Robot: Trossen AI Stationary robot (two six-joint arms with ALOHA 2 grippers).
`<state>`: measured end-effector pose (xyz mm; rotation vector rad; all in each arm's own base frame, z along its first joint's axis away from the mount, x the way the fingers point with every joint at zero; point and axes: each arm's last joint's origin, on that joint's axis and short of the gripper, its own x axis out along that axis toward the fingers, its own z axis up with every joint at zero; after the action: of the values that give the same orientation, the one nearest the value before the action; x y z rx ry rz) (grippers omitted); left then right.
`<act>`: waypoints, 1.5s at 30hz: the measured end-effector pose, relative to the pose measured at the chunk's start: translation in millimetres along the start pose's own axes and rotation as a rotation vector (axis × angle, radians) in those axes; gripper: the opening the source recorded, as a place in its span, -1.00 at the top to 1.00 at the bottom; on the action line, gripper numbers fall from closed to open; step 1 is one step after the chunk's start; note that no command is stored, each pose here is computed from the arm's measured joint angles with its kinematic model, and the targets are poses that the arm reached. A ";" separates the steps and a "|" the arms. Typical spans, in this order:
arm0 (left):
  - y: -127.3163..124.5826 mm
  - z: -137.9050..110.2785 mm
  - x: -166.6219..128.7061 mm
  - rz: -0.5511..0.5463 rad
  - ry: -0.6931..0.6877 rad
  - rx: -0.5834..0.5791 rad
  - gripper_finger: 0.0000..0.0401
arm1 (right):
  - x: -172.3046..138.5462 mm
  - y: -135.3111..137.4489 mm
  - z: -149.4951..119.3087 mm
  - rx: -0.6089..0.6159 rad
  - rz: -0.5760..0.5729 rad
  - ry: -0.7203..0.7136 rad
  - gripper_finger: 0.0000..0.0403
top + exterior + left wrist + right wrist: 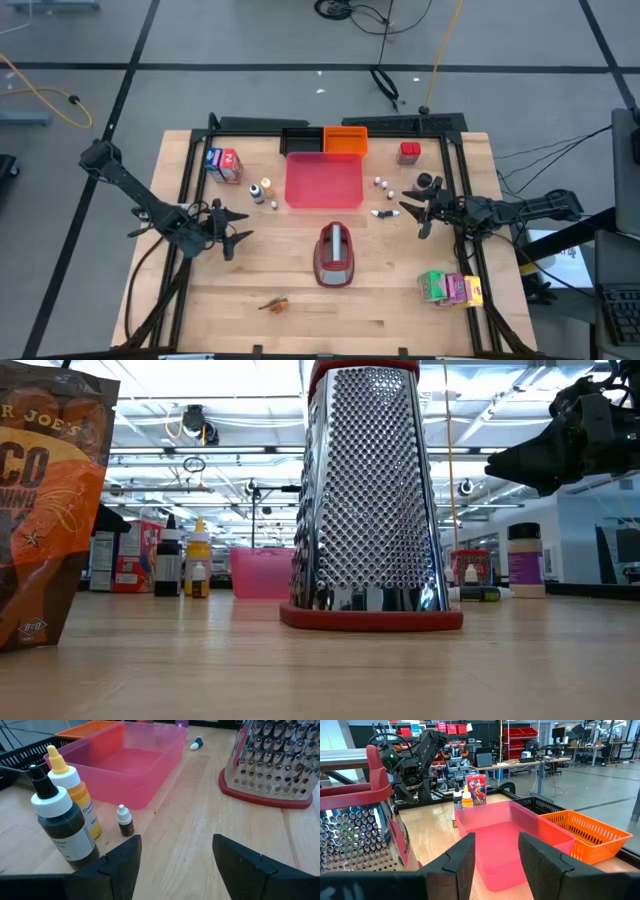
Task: Pick & Place Kitchen Items
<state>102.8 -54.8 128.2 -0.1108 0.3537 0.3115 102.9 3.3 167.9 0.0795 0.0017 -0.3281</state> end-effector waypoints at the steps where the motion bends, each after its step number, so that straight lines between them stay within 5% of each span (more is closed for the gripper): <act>1: 0.0 0.0 0.0 0.000 0.000 0.000 -0.23 | 0.0 0.0 0.0 0.000 0.000 0.000 0.30; 40: 0.0 0.0 0.0 0.001 -0.001 0.000 -0.23 | -0.3 0.5 8.1 0.041 0.006 -0.076 0.30; 45: 1.1 1.7 0.1 0.050 -0.035 0.081 -0.23 | -0.4 0.6 9.1 0.116 0.010 -0.085 0.30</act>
<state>103.1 -53.4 129.7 -0.0164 0.3342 0.3480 102.7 3.2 177.0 0.1802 -0.1023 -0.3211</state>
